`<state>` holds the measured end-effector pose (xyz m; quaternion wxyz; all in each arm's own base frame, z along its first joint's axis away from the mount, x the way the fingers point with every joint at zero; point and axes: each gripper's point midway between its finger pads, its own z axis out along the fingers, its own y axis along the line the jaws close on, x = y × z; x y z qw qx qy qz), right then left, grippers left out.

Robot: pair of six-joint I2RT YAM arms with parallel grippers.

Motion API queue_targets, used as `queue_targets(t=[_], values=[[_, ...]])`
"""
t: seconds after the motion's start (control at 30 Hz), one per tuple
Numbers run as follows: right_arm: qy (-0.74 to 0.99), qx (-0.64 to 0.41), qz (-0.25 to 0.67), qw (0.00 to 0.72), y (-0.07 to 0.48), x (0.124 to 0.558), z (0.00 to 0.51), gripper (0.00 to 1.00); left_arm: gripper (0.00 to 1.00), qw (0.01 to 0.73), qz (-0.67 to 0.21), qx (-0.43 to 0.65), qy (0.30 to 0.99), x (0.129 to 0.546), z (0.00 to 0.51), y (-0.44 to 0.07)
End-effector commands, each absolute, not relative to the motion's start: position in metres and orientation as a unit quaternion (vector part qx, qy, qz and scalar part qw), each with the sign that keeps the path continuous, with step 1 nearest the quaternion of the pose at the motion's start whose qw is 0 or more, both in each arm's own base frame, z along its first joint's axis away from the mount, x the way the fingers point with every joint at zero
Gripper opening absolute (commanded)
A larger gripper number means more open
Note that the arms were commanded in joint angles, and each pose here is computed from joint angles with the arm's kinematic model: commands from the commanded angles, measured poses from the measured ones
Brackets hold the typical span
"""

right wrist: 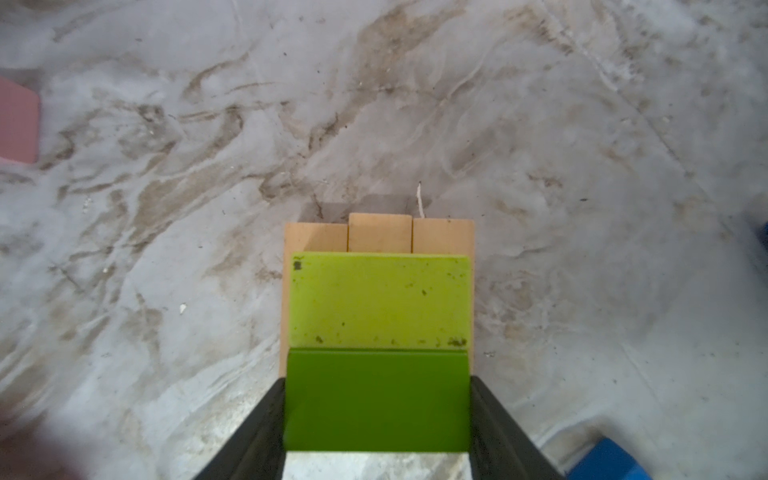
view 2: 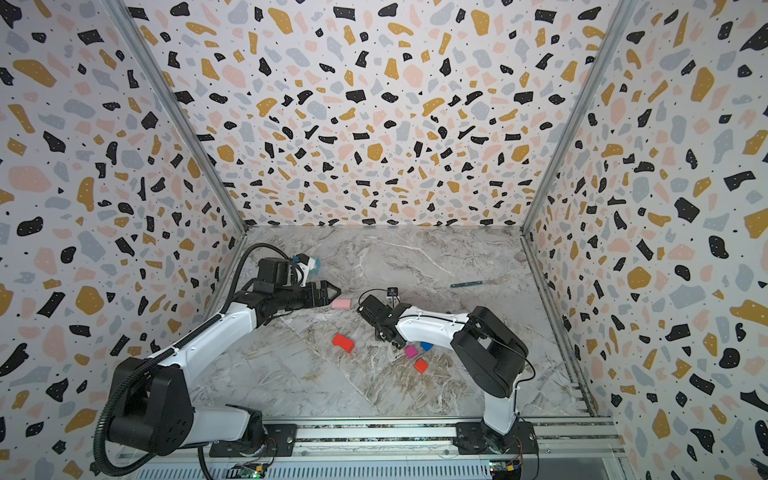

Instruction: Build the wood block tower

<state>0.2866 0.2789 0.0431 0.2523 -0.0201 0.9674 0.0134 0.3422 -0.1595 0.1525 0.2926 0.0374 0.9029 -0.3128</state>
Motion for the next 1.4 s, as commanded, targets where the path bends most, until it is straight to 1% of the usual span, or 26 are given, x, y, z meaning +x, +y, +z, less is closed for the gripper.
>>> queue_targets(t=[0.0, 0.87, 1.03, 1.37], values=[[0.968, -0.016, 0.006, 0.252, 0.2791, 0.2879, 0.0442, 0.49, 0.98, 0.29, -0.311, 0.047, 0.904, 0.3401, 0.1484, -0.1609], [0.969, -0.015, 0.001, 0.248, 0.2767, 0.2865, 0.0408, 0.5, 0.98, 0.29, -0.311, 0.047, 0.904, 0.34, 0.1484, -0.1611], [0.969, -0.016, 0.001, 0.247, 0.2768, 0.2857, 0.0403, 0.56, 0.98, 0.29, -0.311, 0.048, 0.904, 0.3397, 0.1484, -0.1614], [0.969, -0.016, 0.001, 0.247, 0.2763, 0.2859, 0.0417, 0.61, 0.98, 0.29, -0.312, 0.048, 0.904, 0.3398, 0.1486, -0.1615]])
